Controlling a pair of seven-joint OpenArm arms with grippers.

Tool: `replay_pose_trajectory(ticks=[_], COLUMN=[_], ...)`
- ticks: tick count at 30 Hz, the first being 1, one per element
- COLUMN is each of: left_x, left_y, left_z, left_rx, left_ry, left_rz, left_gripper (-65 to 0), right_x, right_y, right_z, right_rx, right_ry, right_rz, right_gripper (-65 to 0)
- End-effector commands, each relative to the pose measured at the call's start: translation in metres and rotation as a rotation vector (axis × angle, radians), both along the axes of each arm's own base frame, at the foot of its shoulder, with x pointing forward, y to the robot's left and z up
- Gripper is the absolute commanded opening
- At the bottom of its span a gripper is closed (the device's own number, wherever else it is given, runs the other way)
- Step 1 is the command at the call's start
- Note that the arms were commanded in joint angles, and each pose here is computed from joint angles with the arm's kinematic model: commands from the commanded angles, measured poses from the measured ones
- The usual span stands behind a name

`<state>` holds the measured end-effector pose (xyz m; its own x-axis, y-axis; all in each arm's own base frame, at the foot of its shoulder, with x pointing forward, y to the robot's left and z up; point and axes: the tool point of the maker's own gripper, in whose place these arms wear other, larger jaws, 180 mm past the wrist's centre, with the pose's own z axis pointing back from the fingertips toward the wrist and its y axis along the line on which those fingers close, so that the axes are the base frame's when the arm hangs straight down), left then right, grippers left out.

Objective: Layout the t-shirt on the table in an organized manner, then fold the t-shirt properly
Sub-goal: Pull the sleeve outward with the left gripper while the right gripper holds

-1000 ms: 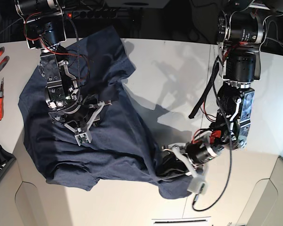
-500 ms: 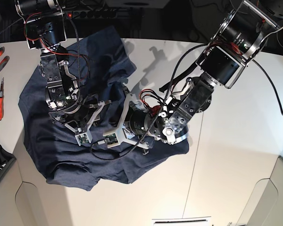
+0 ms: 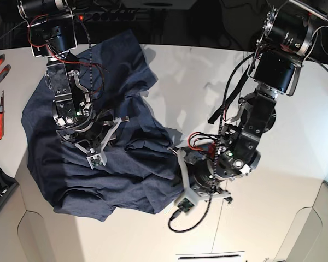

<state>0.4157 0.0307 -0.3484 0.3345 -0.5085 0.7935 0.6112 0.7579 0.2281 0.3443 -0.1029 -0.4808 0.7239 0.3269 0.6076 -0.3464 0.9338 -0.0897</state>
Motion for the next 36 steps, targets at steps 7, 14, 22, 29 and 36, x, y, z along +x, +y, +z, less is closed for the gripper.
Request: replay_pose_trajectory(ticks=[7, 14, 22, 29, 36], left_x=[-0.027, -0.039, -0.013, -0.011, -0.014], left_y=[0.019, 0.010, 0.014, -0.011, -0.027], left_z=[-0.020, -0.034, -0.055, -0.043, -0.040], left_rx=[-0.153, -0.260, -0.258, -0.331, -0.356], left_ry=[0.179, 0.163, 0.204, 0.209, 0.214], left_rz=[0.046, 0.037, 0.101, 0.032, -0.006], left_gripper=[-44.6, -44.6, -44.6, -44.6, -44.6], right_x=[-0.013, -0.013, -0.014, -0.014, -0.014], right_y=[-0.009, -0.009, -0.009, -0.009, -0.009], right_z=[-0.011, -0.012, -0.012, -0.012, -0.012], right_rx=[-0.048, -0.048, -0.049, -0.049, -0.049], right_ry=[0.078, 0.081, 0.084, 0.084, 0.084], right_rz=[-0.002, -0.003, -0.003, -0.003, -0.003], right_gripper=[-46.1, -46.1, -46.1, -46.1, -46.1])
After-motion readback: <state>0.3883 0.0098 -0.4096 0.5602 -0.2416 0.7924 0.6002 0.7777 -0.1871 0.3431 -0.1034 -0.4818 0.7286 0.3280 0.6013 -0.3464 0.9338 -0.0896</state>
